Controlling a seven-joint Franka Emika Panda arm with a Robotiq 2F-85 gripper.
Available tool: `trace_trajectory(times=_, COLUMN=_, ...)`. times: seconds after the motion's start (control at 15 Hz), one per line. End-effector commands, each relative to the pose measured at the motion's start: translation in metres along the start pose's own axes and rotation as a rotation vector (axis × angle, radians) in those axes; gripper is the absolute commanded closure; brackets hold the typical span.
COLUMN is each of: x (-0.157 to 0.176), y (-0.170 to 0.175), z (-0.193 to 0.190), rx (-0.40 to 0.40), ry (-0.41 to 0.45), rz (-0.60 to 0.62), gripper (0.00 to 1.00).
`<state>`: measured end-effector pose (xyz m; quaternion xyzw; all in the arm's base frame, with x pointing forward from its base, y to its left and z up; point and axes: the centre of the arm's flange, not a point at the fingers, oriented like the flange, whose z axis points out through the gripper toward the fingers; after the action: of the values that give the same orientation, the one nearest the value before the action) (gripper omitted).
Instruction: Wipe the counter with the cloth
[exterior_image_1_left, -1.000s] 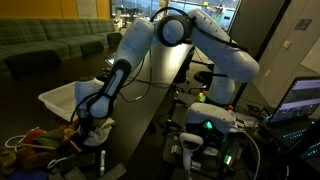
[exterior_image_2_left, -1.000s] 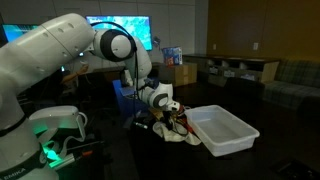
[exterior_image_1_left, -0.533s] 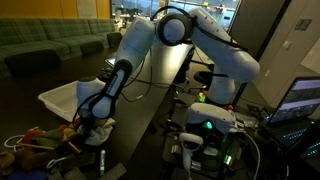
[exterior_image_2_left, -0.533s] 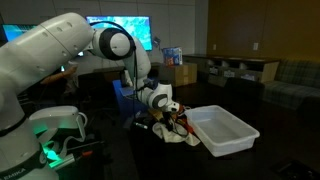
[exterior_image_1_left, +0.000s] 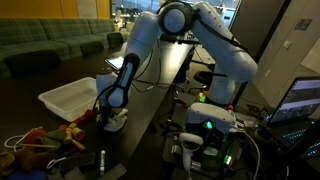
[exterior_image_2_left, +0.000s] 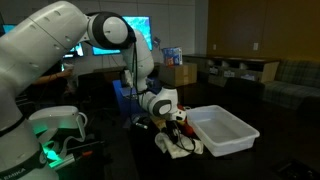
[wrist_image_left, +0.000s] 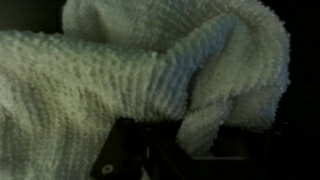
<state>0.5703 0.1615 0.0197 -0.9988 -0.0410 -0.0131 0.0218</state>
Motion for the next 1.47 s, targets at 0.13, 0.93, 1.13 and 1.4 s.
trace_trajectory(times=0.13, x=-0.008, y=0.067, z=0.016, rx=-0.071, ry=-0.021, rz=0.076, gripper=1.00)
trace_trajectory(times=0.93, x=0.083, y=0.088, z=0.022, rx=-0.090, ry=0.041, rz=0.252, gripper=1.00)
trace_trajectory(times=1.13, x=0.096, y=0.079, z=0.024, rx=-0.083, ry=0.052, rz=0.305, gripper=1.00)
trace_trajectory(times=1.4, x=0.102, y=0.053, z=0.025, rx=-0.065, ry=0.061, rz=0.360, gripper=1.00)
